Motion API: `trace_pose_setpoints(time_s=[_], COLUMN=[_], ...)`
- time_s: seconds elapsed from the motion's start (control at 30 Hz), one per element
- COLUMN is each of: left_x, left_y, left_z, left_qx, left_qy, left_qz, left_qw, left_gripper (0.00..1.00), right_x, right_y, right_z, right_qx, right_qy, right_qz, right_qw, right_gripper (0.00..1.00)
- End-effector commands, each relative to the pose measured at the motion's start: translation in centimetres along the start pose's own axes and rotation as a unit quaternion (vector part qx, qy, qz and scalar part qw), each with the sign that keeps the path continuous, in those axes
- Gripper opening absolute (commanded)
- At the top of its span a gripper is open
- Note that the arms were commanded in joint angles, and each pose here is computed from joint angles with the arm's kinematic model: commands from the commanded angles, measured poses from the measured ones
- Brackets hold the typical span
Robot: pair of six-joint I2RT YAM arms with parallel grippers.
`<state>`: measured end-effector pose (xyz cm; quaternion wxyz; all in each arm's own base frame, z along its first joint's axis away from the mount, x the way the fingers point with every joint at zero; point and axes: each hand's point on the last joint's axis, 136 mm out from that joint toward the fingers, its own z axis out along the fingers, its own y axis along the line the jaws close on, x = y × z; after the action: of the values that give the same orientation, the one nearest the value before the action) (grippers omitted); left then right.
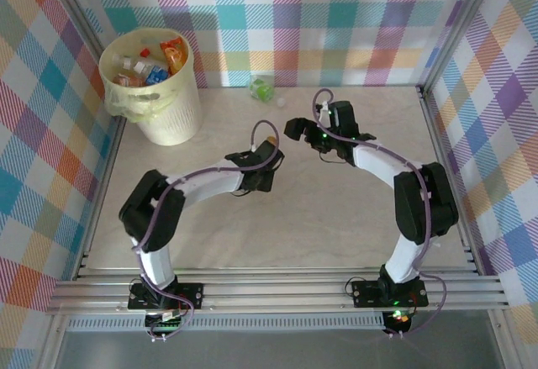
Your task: Put the plastic bottles in the bin
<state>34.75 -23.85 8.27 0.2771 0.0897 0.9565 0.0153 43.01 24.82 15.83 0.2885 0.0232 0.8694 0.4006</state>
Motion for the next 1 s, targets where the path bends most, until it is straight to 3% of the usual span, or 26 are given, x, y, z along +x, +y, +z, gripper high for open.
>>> trace_pose_setpoints(time_s=[0.0,0.2,0.43,0.6,0.8,0.97], left_x=[-3.0,-6.4,-9.9,-12.7,-17.7,-22.4], left_y=[2.5,8.9,18.8,25.6,29.6,30.7], left_z=[-5.1,-13.4,-21.4,-23.0,-21.2,-19.1], left_qx=[-0.006,-0.009,-0.056,-0.112,-0.102,-0.076], left_qy=[-0.065,-0.14,-0.209,-0.213,-0.207,-0.213], left_qz=[-0.064,-0.141,-0.225,-0.286,-0.328,-0.353], left_qw=[0.996,0.98,0.95,0.928,0.916,0.908], left_gripper=[0.49,0.5,0.53,0.54,0.54,0.54], right_x=[1.0,0.6,0.0,0.2,0.3,0.4], right_y=[-0.2,4.2,6.0,6.1,6.4,6.4], right_z=[-1.1,-3.1,-5.0,-5.3,-6.1,-6.8], right_qx=[0.008,-0.094,-0.108,-0.109,-0.107,-0.096], right_qy=[0.009,-0.021,-0.051,-0.05,-0.052,-0.054], right_qz=[-0.011,-0.061,-0.088,-0.091,-0.1,-0.108], right_qw=[1.0,0.994,0.989,0.989,0.988,0.988], right_gripper=[1.0,1.0,1.0,1.0,1.0,1.0])
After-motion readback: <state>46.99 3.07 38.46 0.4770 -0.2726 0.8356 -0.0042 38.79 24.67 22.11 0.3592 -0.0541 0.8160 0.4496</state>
